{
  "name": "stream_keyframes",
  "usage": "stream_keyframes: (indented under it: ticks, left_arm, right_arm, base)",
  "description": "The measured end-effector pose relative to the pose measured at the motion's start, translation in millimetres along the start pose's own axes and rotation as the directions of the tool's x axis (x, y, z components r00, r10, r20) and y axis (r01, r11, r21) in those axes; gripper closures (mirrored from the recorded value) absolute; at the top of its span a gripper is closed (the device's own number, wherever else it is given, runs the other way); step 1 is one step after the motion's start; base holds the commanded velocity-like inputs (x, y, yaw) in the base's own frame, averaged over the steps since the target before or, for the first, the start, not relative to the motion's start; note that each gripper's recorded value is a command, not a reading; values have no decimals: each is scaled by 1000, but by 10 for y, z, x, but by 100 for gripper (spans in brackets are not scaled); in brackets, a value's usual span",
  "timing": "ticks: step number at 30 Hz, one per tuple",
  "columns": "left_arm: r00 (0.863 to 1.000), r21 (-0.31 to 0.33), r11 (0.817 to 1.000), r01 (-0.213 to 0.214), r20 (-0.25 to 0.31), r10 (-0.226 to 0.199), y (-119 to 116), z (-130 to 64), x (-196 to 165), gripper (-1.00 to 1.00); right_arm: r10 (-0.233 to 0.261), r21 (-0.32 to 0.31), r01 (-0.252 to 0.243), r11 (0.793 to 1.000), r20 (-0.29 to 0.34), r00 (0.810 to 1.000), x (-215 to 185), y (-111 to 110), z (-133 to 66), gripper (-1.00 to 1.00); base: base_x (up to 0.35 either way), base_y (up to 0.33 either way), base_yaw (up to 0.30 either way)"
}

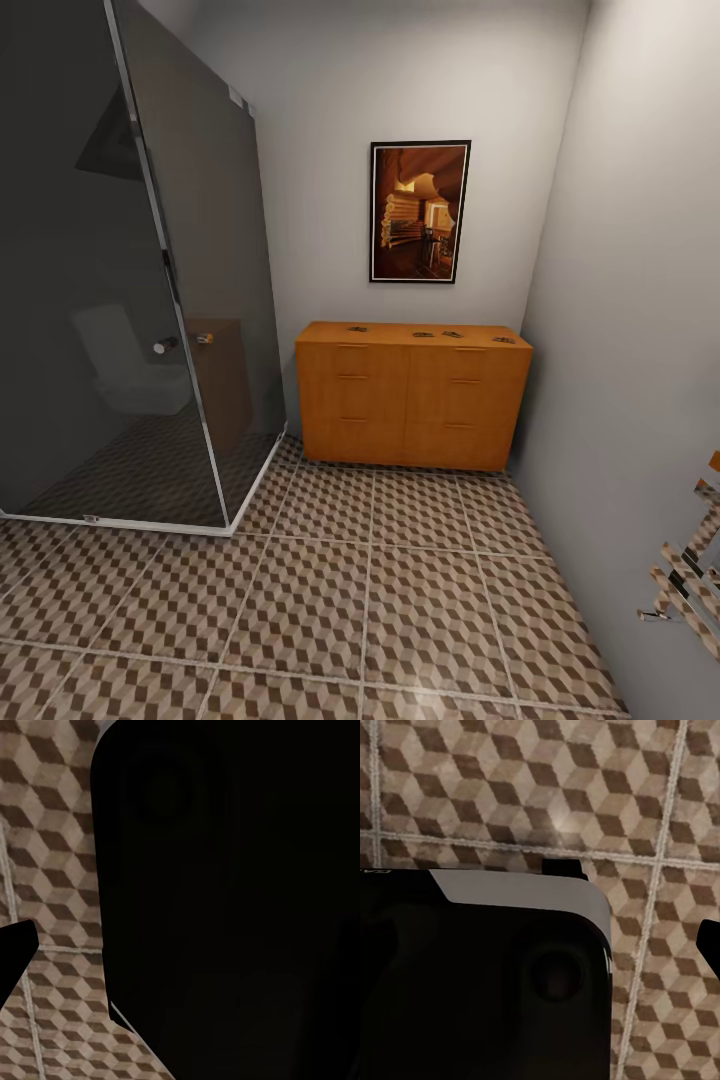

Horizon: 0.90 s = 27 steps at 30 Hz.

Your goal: Take the four mousetraps from the cabinet in the bathroom and place them on the bathroom floor. Make sure all four end up on the same floor surface, and ensure that at least two of them are either under or directly next to the same bathroom sink.

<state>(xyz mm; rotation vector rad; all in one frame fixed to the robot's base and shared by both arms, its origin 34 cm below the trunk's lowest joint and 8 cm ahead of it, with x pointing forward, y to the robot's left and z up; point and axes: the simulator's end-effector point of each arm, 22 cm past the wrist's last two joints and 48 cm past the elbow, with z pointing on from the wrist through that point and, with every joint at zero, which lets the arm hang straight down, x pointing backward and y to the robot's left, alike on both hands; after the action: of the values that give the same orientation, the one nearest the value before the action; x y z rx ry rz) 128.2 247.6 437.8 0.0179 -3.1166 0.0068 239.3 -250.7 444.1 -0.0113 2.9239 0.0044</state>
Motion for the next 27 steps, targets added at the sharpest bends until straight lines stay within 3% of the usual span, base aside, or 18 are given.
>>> stream_keyframes:
  ticks: [27]
  left_arm:
    - [1000,-1,1000,0,0,0,3,0,0,-100]
  right_arm:
    - [12,1,-12,1000,2,1000,-6,-1,0,-100]
  base:
    - [0,0,0]
